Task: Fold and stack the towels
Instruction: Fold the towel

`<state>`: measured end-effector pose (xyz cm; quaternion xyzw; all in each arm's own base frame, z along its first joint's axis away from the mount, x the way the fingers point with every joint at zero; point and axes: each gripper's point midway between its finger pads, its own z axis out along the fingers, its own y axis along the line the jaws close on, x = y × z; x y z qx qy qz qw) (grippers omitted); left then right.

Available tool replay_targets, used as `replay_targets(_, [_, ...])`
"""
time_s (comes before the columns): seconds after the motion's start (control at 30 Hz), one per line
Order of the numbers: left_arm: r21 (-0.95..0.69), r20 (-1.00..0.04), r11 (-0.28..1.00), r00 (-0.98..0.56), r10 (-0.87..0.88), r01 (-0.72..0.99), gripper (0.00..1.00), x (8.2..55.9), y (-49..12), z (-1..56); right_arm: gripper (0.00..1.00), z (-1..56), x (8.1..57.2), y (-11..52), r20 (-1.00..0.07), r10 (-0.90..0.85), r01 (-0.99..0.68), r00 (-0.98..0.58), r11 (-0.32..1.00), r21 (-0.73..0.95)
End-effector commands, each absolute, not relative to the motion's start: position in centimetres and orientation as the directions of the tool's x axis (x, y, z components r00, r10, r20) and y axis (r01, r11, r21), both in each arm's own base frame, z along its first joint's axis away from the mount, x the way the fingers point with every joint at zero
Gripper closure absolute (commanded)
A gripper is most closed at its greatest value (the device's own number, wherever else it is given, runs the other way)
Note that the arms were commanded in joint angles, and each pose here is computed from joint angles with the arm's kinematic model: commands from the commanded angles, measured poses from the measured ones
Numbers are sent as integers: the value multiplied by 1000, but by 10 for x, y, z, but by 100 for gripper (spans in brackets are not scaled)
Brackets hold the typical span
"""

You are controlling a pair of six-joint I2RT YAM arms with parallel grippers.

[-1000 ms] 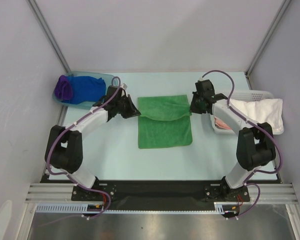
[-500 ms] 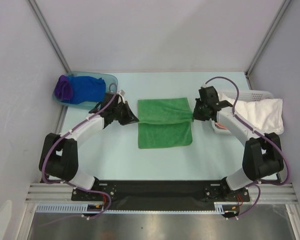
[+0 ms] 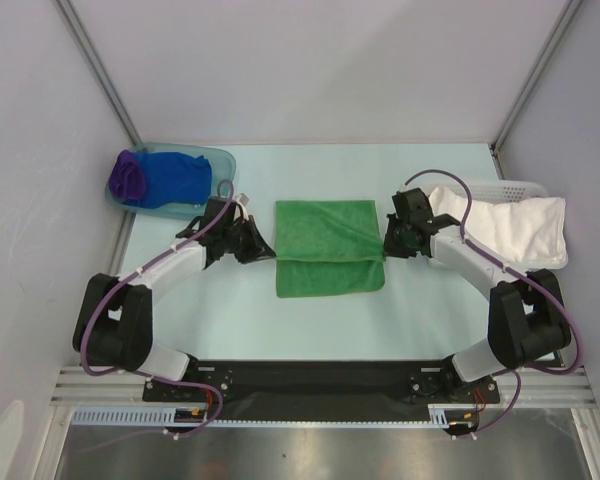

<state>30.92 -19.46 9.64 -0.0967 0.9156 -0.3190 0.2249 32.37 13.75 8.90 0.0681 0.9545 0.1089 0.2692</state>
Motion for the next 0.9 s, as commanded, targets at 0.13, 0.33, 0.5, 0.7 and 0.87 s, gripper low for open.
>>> replay_targets(0.13, [-646,-374,763,-878,-299,15,100,304,-196,101,100,98,324,141,-523,204,65,-828,960,272])
replay_targets(0.33, [-648,-391,761,-873,-293,35,100,304,-197,113,100,112,329,140,-545,208,59,-812,959,278])
replay_targets(0.5, [-644,-420,762,-860,-289,59,100,305,-195,129,100,123,330,135,-560,215,61,-800,958,280])
replay_targets(0.7, [-652,-411,756,-864,-291,55,100,299,-195,127,100,123,326,133,-556,218,66,-802,958,281])
replay_targets(0.87, [-653,-408,756,-865,-293,51,100,293,-193,124,100,116,320,131,-544,219,72,-810,958,279])
